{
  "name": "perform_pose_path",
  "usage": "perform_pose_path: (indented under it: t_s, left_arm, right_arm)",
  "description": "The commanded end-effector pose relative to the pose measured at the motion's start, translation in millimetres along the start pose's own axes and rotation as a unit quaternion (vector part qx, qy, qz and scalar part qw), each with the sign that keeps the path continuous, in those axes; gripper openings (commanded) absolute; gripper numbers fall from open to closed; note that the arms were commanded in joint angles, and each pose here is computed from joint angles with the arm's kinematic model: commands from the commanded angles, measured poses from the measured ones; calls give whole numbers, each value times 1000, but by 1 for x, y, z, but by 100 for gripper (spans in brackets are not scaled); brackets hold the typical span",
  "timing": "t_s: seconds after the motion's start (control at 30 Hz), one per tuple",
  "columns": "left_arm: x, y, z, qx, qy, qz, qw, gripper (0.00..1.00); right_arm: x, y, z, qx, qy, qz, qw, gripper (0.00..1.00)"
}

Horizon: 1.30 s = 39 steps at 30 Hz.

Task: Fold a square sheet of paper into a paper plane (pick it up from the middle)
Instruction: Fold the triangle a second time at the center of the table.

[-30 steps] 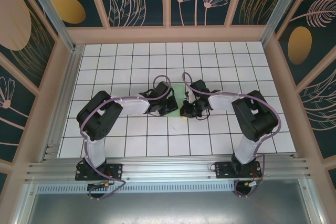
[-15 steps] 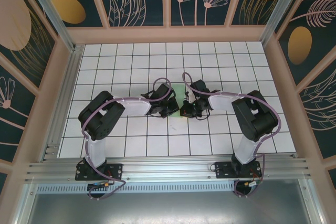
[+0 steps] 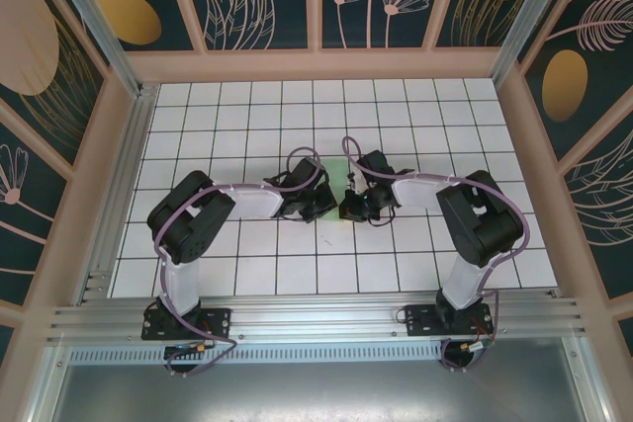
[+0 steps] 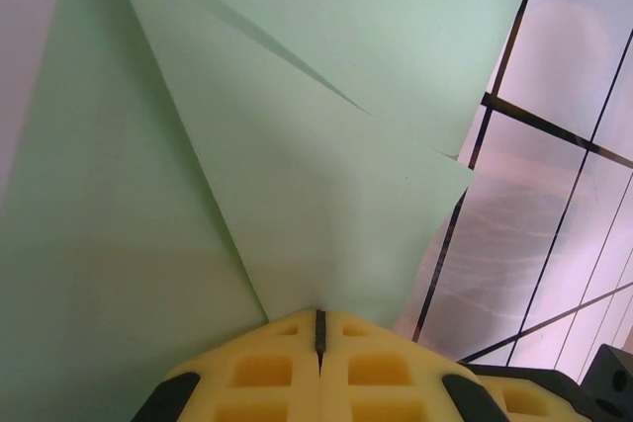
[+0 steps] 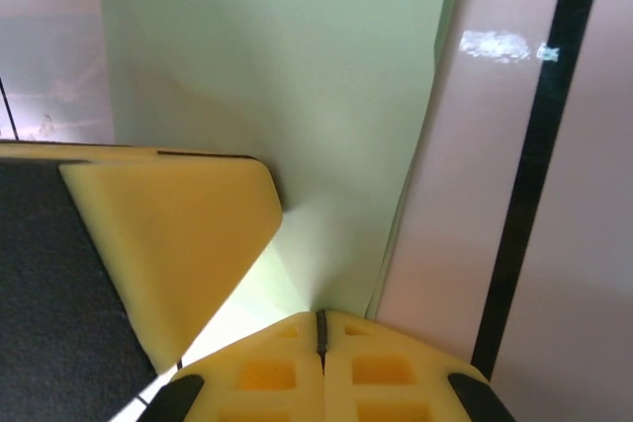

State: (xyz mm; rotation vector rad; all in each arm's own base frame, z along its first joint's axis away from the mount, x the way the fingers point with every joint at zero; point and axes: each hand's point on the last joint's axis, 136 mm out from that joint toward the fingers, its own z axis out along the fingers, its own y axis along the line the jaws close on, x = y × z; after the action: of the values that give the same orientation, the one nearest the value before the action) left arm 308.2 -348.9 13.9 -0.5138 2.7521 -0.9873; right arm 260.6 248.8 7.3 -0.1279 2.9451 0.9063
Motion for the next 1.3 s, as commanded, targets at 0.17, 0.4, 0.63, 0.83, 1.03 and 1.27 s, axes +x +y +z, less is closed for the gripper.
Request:
perform_pose_path:
  t_s: [0.17, 0.4, 0.63, 0.83, 1.03, 1.27]
  left_arm:
    - [-71, 53, -5, -85, -78, -11, 993, 2]
    - [-102, 48, -4, -94, -89, 4, 992, 3]
    - [-116, 39, -7, -101, -106, 10, 989, 3]
    - [-132, 44, -27, -102, -125, 14, 987, 3]
    - [-153, 4, -84, -94, -189, 63, 975, 12]
    - [-124, 8, -129, -48, -206, 64, 975, 30]
  right_arm:
    - [69, -98, 17, 199, 96, 42, 974, 0]
    - [70, -96, 18, 193, 99, 44, 975, 0]
    - [70, -94, 20, 189, 99, 44, 976, 0]
    - [58, -82, 17, 171, 83, 38, 981, 0]
    - [-5, -14, -12, 90, -15, 9, 996, 17]
    - [-69, 52, -77, 25, -151, -29, 988, 51]
